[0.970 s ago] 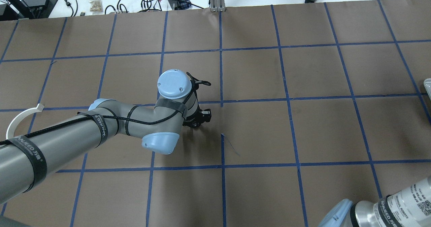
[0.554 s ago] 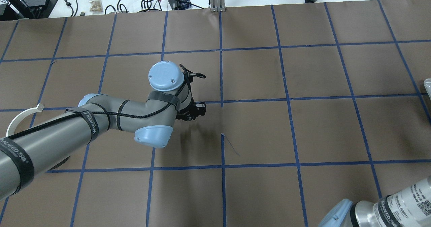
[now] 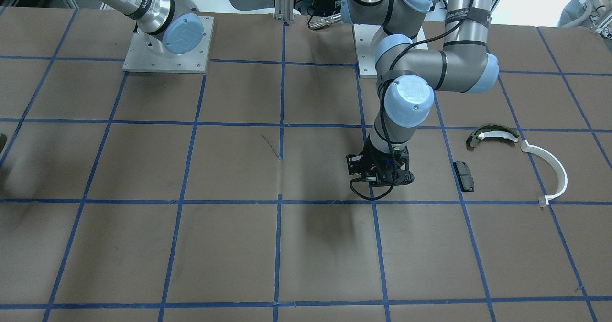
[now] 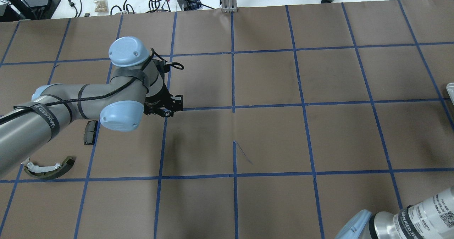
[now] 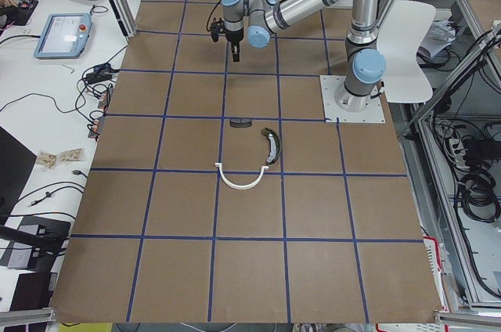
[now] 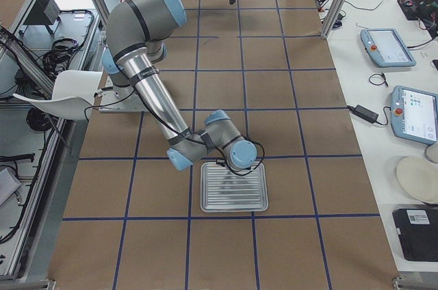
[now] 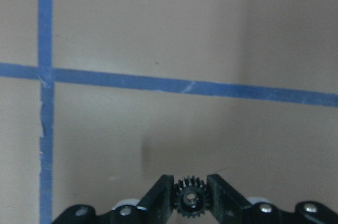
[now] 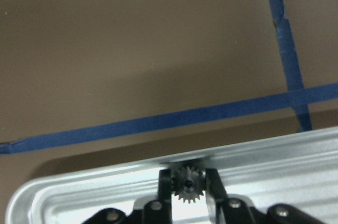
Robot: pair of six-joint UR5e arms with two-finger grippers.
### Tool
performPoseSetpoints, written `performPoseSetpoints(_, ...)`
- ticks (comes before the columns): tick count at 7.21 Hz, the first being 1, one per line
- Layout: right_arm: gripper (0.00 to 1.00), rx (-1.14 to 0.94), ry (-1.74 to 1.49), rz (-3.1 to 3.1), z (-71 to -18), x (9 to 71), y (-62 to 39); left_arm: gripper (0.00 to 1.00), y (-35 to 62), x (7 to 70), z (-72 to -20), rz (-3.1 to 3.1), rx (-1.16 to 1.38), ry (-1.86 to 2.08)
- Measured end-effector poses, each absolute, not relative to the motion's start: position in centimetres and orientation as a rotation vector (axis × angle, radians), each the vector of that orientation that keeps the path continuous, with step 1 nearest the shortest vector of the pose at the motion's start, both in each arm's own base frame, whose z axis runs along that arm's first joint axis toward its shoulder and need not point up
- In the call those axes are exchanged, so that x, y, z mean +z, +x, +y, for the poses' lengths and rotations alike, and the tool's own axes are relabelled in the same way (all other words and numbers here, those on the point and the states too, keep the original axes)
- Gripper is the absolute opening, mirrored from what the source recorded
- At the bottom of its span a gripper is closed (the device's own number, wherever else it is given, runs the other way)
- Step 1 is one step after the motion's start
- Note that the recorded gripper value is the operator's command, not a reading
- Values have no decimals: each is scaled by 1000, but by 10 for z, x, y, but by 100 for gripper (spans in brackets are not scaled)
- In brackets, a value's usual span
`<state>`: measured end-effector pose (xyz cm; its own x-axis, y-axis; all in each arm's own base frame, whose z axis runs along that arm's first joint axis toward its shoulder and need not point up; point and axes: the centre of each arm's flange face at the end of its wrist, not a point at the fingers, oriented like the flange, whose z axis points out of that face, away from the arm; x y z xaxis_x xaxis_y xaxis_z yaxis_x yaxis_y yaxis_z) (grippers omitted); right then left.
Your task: Place bearing gear from tray to pile
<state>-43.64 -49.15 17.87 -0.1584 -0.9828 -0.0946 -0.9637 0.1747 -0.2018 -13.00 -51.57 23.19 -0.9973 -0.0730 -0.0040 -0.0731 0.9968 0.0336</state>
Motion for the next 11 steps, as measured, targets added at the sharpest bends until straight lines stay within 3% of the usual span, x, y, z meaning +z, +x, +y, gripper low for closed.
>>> performPoseSetpoints(5, 0, -132, -1937, 2324, -500, 250, -416, 0, 85, 246, -523, 3067, 126, -6)
performPoseSetpoints(8, 0, -168, -1830, 2360, -547, 294, -312, 0, 159, 247, -509, 3078, 138, 67)
performPoseSetpoints(11, 0, -224, -1671, 2337, -602, 298, -160, 0, 164, 231, -504, 3104, 176, 70)
